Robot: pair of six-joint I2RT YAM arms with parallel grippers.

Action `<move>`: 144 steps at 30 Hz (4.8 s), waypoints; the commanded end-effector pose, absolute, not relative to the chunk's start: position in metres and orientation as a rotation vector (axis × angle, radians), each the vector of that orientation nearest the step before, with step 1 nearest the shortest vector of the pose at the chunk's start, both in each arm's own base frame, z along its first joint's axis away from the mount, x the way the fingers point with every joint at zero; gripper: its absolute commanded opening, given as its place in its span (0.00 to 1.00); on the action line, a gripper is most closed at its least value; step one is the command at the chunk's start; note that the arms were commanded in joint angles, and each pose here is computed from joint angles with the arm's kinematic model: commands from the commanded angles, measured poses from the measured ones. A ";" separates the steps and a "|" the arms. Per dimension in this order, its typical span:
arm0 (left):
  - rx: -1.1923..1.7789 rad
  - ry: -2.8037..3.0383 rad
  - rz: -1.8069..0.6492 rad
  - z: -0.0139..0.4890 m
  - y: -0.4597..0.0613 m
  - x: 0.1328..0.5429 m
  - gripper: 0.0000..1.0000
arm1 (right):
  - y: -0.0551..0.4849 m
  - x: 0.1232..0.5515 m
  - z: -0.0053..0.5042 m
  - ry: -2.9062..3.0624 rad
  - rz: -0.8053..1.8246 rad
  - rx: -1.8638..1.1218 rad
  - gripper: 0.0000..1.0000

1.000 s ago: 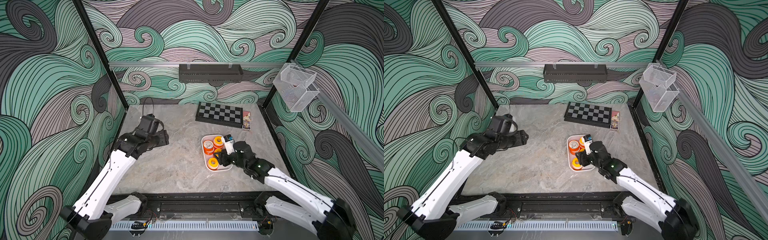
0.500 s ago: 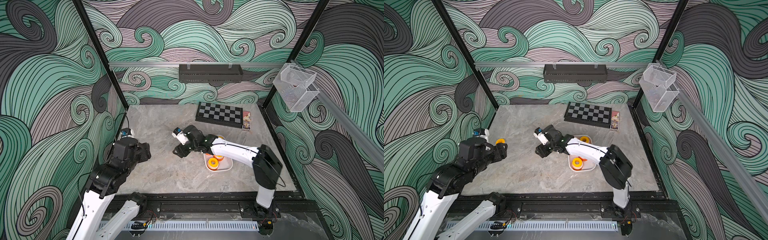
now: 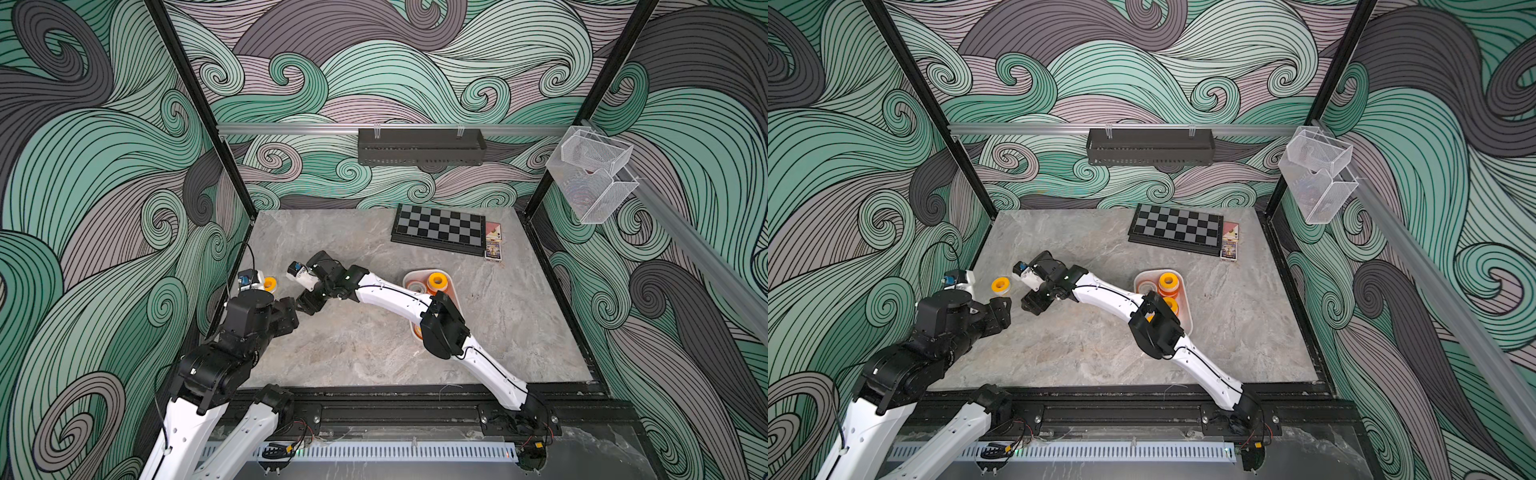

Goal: Put the sealing tape into the storage box
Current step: Pick up the sealing tape at the center of the board, then place the sealing tape in the storage box.

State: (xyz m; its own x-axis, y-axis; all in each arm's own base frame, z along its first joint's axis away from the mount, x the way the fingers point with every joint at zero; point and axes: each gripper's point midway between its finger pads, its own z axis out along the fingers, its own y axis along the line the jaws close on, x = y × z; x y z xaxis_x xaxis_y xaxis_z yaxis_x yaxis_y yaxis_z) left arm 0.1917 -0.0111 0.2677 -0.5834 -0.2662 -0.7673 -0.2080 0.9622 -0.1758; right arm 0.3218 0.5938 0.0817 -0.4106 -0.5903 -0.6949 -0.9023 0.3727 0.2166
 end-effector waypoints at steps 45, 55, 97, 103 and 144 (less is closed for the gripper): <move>-1.228 2.805 -0.079 0.054 0.135 0.382 0.86 | 0.378 0.237 0.170 2.030 0.807 -0.908 0.73; -1.208 2.884 -0.064 0.029 0.139 0.390 0.82 | 0.386 0.231 0.157 2.070 0.885 -0.899 0.73; 0.030 2.966 -0.313 0.170 -0.215 0.386 0.59 | 0.173 0.233 0.148 2.065 0.456 -0.367 0.71; 0.241 2.906 -0.322 0.175 -0.293 0.376 0.59 | 0.127 0.220 0.136 2.002 0.376 -0.227 0.69; 0.491 2.943 -0.153 0.089 -0.371 0.363 0.71 | 0.121 0.225 0.129 1.993 0.341 -0.192 0.69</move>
State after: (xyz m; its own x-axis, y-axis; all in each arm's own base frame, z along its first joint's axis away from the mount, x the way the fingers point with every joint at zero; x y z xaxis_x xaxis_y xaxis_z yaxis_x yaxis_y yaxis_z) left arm 0.3649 -0.3708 0.0862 -0.9411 0.2953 -0.1646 0.3130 0.9451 -0.0939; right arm 0.2212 0.1223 0.1224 -0.4512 -0.0128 -0.8923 -0.2980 0.9447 0.1371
